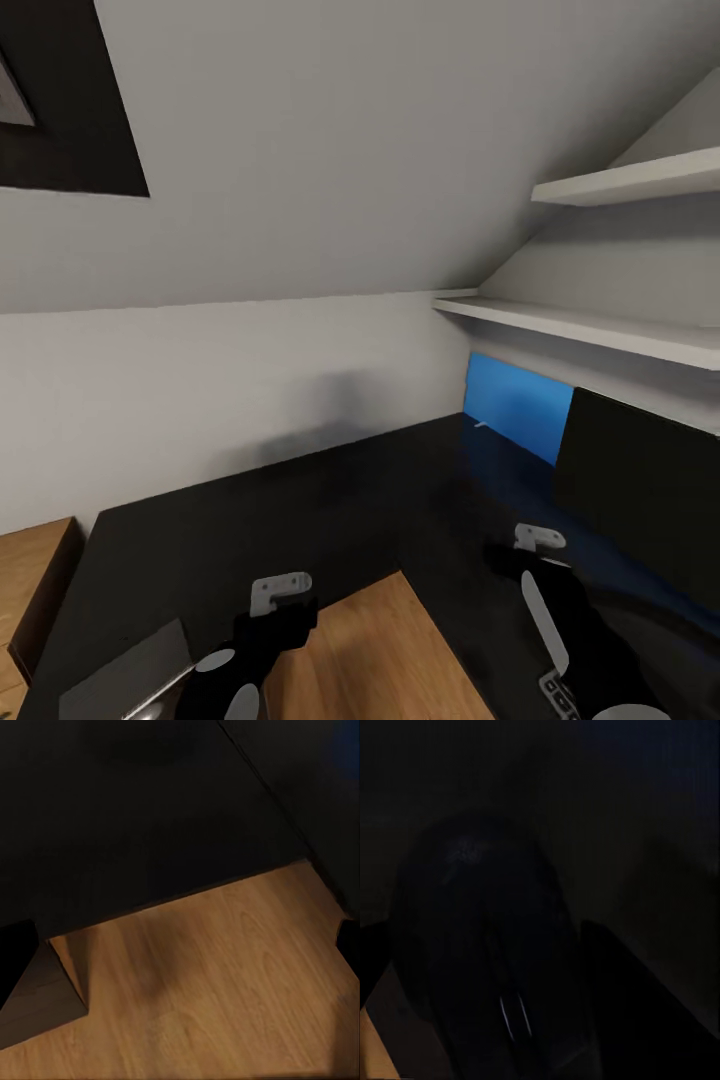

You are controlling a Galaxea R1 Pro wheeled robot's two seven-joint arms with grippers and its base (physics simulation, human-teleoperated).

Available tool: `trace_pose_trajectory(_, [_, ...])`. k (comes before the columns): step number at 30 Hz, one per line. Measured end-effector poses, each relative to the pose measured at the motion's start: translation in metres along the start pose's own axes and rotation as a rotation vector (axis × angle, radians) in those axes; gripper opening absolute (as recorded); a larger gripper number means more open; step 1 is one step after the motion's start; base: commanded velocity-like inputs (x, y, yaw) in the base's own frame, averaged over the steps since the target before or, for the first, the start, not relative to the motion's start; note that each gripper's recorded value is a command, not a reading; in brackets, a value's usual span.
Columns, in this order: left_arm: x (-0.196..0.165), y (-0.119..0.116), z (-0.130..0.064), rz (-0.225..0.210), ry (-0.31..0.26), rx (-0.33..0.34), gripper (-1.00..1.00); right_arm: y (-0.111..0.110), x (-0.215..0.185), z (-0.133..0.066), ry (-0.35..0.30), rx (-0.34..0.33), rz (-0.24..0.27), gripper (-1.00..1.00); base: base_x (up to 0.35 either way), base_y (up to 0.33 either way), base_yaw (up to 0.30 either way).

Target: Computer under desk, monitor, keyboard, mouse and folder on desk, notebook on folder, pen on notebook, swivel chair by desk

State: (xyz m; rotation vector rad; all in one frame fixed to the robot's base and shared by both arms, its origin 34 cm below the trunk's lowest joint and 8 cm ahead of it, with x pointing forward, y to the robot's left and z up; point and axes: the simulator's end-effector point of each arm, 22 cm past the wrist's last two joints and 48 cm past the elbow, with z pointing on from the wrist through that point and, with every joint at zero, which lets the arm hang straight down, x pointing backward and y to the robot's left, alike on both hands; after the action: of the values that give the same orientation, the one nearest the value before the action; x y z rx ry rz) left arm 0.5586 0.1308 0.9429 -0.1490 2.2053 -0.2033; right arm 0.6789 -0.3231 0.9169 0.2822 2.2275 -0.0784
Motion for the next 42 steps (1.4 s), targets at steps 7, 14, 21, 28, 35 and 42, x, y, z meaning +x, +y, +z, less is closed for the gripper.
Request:
trace_pose_trajectory(7, [0.0,-0.001,0.0,0.0,-0.001,0.001,1.0,-0.006,-0.003,0.003,-0.037,0.042,-0.071,-1.0,0.0,0.0,-0.064])
trace_pose_trajectory(14, [0.002,-0.008,-0.001,0.011,0.001,0.015,1.0,-0.029,0.064,0.042,0.131,0.088,-0.096,-1.0,0.0,0.0,0.0])
trace_pose_trajectory(21, [0.002,-0.008,-0.001,0.01,0.001,0.015,1.0,-0.04,0.072,0.047,0.166,0.105,-0.1,-1.0,-0.1,0.0,0.0])
trace_pose_trajectory(28, [0.002,-0.021,-0.003,0.006,0.001,0.036,1.0,-0.025,0.073,0.045,0.149,0.085,-0.091,-1.0,-0.023,0.0,0.0])
trace_pose_trajectory(35, [0.001,-0.03,-0.005,-0.003,0.0,0.051,1.0,-0.039,0.04,0.049,0.087,0.106,-0.089,-1.0,0.0,0.0,0.0])
trace_pose_trajectory(42, [0.006,-0.029,0.001,-0.004,0.0,0.051,1.0,-0.045,0.053,0.058,0.088,0.113,-0.092,-1.0,0.0,0.0,0.0])
